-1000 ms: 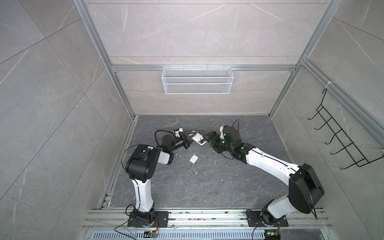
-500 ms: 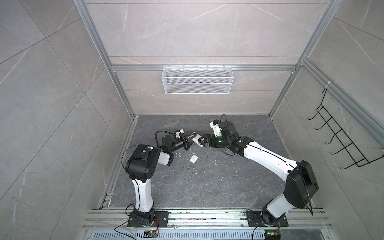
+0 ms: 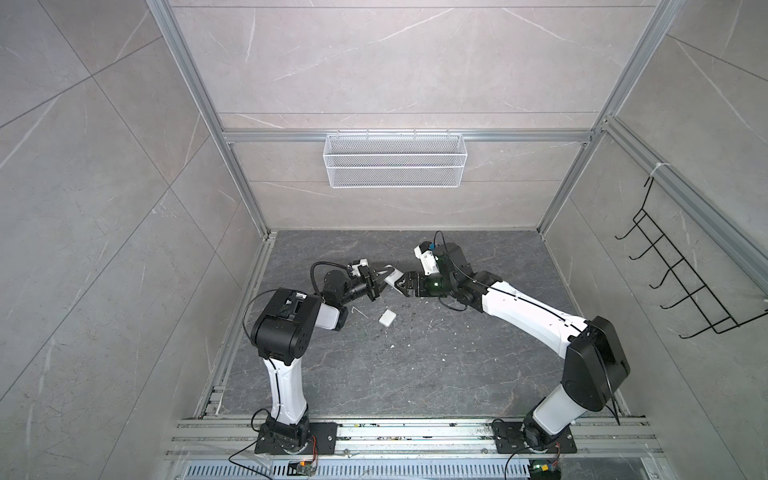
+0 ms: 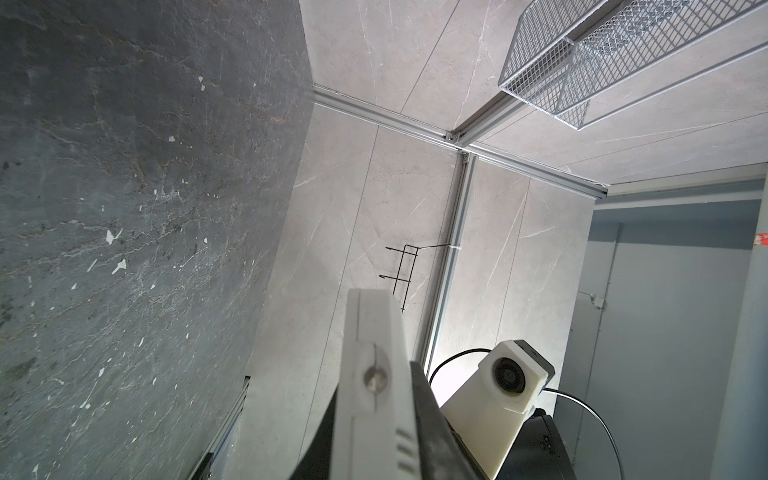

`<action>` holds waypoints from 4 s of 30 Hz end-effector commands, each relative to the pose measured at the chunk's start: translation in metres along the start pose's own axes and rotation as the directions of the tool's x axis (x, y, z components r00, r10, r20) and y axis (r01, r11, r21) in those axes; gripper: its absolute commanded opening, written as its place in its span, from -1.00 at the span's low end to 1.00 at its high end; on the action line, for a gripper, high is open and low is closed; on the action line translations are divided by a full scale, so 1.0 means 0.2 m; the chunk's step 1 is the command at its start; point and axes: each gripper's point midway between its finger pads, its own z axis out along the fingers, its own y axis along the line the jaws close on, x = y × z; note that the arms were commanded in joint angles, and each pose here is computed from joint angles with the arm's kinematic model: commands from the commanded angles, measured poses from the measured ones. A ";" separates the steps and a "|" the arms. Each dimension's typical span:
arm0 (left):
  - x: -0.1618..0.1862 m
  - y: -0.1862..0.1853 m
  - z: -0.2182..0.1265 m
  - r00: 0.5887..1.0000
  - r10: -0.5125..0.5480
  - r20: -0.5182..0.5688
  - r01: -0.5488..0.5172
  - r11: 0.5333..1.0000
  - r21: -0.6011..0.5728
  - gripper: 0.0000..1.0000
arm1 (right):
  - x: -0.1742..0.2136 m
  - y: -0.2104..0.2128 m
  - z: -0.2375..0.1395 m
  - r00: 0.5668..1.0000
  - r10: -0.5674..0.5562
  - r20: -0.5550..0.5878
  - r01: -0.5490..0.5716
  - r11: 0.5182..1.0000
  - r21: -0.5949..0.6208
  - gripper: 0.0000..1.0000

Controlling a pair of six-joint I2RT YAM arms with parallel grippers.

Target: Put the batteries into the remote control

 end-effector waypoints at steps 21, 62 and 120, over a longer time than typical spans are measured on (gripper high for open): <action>0.07 -0.16 -0.01 0.996 0.082 -0.040 -0.079 0.994 0.074 -1.00 | -0.05 0.10 0.02 1.000 0.007 0.022 -0.006 0.997 -0.074 0.35; 0.07 -0.20 0.00 0.995 0.095 -0.034 -0.092 0.992 0.089 -1.00 | -0.03 0.12 0.04 0.998 0.057 0.014 -0.055 0.992 -0.111 -0.06; 0.01 -0.34 0.04 0.987 0.147 0.063 -0.155 0.974 0.164 -1.00 | -0.06 0.03 0.03 0.662 0.735 0.147 -0.676 0.670 -0.306 -0.53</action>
